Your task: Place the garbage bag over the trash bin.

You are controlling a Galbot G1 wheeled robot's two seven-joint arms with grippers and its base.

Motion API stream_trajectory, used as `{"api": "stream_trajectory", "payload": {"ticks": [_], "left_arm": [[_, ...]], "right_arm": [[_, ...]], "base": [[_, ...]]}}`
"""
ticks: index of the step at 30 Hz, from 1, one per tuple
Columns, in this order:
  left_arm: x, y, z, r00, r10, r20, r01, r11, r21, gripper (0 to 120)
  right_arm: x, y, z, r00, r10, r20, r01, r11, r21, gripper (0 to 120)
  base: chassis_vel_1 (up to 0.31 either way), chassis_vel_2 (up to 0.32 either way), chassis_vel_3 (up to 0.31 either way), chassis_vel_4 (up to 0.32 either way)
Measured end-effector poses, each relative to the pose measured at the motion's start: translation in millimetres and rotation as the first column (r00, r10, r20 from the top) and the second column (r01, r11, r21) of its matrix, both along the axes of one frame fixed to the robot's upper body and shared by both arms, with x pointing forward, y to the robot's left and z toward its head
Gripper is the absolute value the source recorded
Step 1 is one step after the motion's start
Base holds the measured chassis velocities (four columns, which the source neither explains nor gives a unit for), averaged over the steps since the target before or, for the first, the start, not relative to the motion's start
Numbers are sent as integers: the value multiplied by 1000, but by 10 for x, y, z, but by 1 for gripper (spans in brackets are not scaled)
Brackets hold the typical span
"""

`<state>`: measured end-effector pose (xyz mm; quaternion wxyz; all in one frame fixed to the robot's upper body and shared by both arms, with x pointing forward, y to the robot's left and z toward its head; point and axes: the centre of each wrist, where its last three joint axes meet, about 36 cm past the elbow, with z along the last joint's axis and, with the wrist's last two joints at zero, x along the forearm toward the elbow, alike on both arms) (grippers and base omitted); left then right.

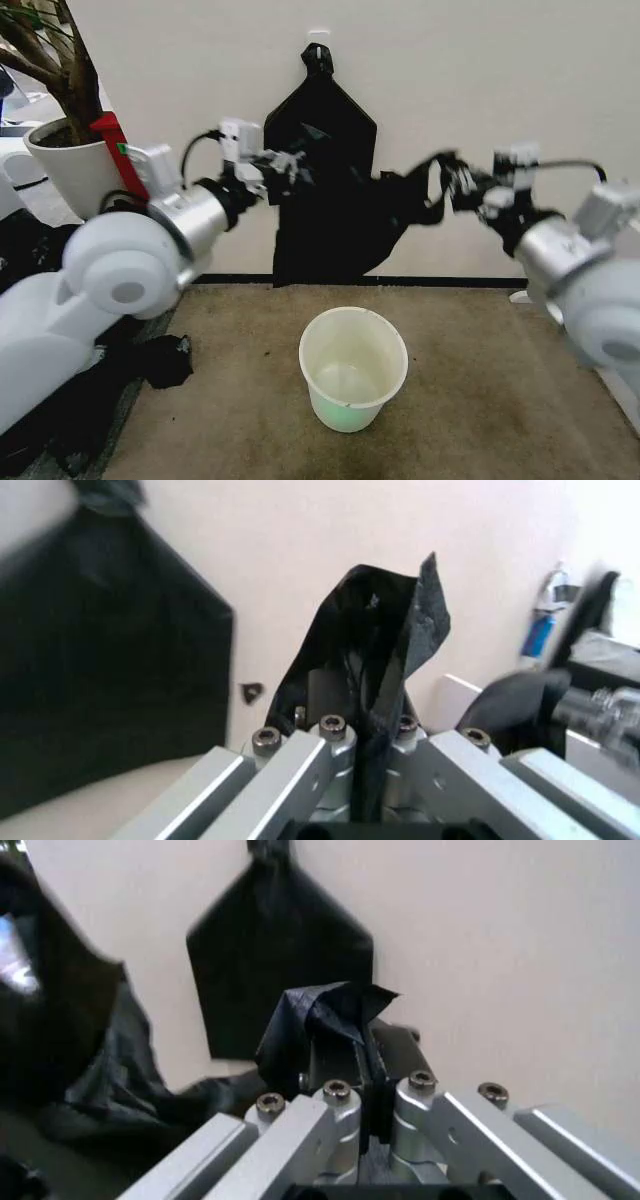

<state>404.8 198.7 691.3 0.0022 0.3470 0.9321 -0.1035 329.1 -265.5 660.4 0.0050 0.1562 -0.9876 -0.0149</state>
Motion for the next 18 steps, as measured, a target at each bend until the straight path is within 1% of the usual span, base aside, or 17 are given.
{"api": "stream_trajectory", "payload": {"ticks": [5,7,11,12,16,18], "left_arm": [[-32,-96,-88,1000,-23,-15,23,1000,8,0],[-44,-123,-186,999,-28,-40,28,999,17,0],[-21,-108,-485,994,4,-106,-1,1000,30,0],[-21,-108,-485,994,4,-106,-1,1000,30,0],[-20,-54,-777,987,49,-151,-41,998,55,0],[-27,-24,-870,984,64,-167,-54,997,63,0]], "right_arm": [[-96,15,-77,1000,-3,-22,3,1000,1,0],[-110,21,-119,1000,-11,-27,11,1000,-1,0],[-139,-2,-205,998,-33,-44,33,999,-11,0],[-139,-2,-205,998,-33,-44,33,999,-11,0],[-211,-4,-410,993,-46,-113,44,999,-12,0],[-232,16,-504,989,-51,-138,51,999,-6,0]], "base": [[0,0,0,0],[0,0,0,0],[0,0,0,0],[0,0,0,0],[0,0,0,0],[0,0,0,0]]}}
